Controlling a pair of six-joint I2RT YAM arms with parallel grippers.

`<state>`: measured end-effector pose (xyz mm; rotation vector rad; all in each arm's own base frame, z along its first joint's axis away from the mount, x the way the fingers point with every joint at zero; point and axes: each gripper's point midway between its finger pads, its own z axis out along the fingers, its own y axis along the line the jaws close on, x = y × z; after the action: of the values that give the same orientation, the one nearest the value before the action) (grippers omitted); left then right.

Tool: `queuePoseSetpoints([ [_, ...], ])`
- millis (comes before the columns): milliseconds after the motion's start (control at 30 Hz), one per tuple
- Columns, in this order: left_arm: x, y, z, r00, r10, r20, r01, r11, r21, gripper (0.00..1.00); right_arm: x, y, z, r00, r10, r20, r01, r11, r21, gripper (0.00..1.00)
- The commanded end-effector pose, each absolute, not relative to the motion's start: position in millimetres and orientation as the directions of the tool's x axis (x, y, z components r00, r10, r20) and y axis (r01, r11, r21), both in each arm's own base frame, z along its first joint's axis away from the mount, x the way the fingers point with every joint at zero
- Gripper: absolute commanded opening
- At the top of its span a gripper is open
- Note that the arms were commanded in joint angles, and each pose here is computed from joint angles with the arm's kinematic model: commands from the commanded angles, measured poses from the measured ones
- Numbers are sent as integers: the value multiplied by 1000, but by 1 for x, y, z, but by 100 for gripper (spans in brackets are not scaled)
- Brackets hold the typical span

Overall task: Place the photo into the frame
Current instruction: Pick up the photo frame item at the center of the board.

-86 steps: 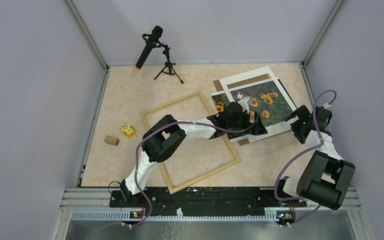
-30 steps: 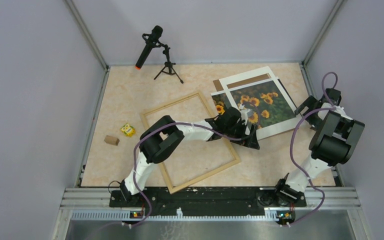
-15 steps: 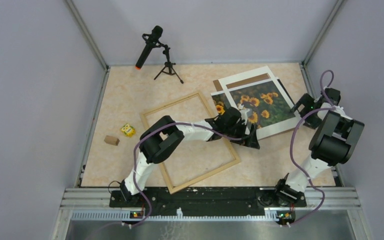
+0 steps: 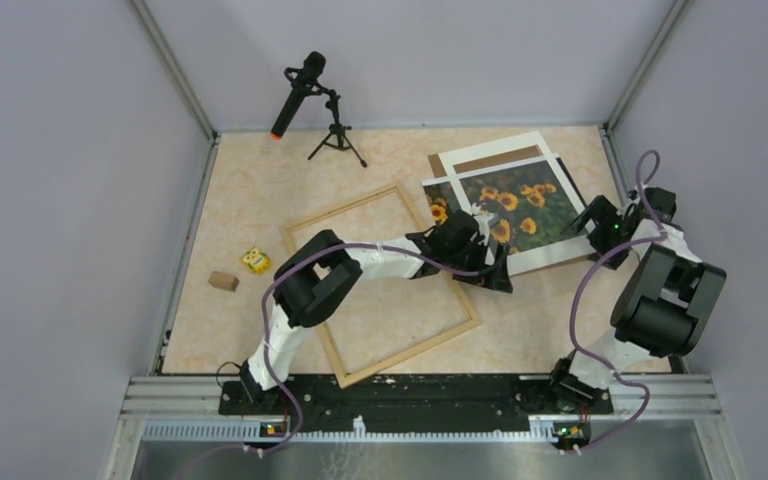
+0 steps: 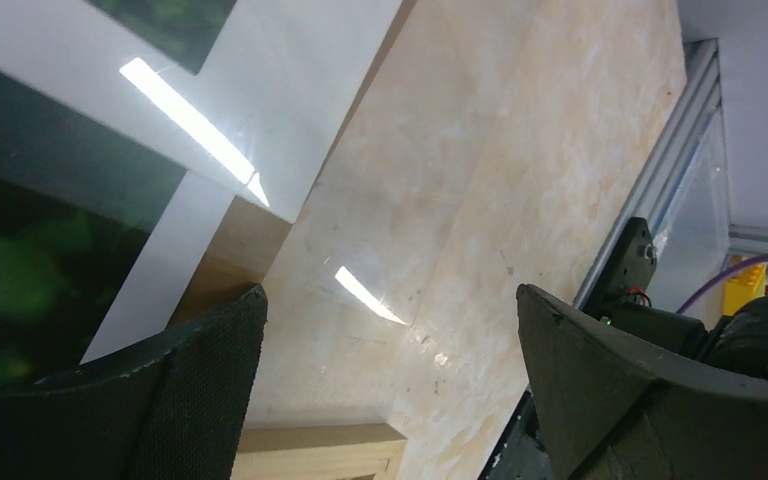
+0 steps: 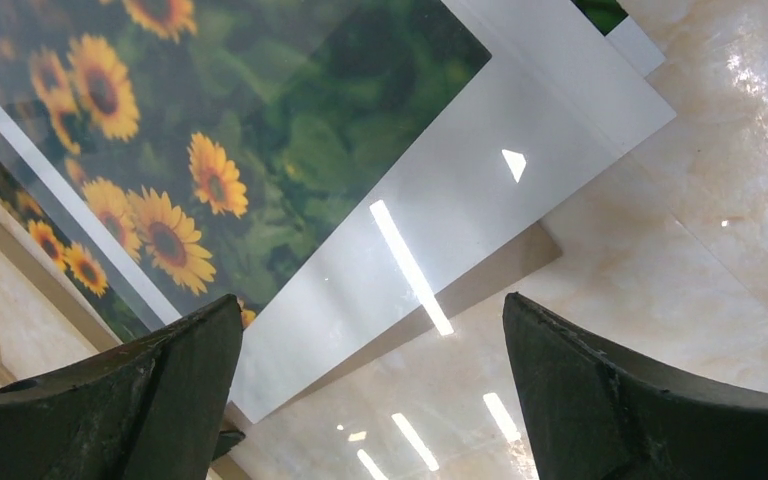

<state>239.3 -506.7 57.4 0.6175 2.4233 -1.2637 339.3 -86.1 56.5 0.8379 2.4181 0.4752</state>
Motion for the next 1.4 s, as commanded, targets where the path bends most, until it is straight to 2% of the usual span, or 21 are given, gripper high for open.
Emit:
queuePoseSetpoints([
  [0, 260, -475, 70, -844, 197, -498, 503, 611, -611, 98, 345, -83, 69, -645, 632, -429, 431, 765, 479, 99],
  [167, 268, -472, 78, -880, 75, -470, 409, 624, -666, 98, 343, -88, 50, -642, 644, -416, 484, 762, 431, 99],
  [300, 270, -481, 74, -925, -56, -375, 275, 581, -766, 98, 334, -95, 30, -607, 695, -386, 572, 719, 395, 99],
  [433, 281, -489, 66, -935, -148, -321, 181, 579, -795, 98, 326, -94, 16, -573, 731, -370, 618, 682, 391, 99],
  [533, 281, -489, 69, -922, -198, -333, 167, 573, -802, 98, 322, -95, 9, -562, 746, -358, 641, 666, 382, 99],
  [800, 286, -479, 83, -869, -271, -414, 184, 600, -779, 98, 320, -88, -1, -549, 770, -324, 656, 638, 404, 99],
  [1000, 308, -466, 138, -764, -223, -606, 366, 623, -691, 98, 317, -80, 1, -549, 772, -321, 637, 635, 438, 99],
  [1167, 354, -443, 169, -686, -199, -699, 463, 623, -631, 98, 322, -78, 13, -541, 761, -357, 600, 647, 470, 99],
  [1367, 439, -424, 165, -608, -111, -786, 469, 749, -468, 98, 326, -69, 14, -551, 748, -370, 572, 661, 486, 99],
])
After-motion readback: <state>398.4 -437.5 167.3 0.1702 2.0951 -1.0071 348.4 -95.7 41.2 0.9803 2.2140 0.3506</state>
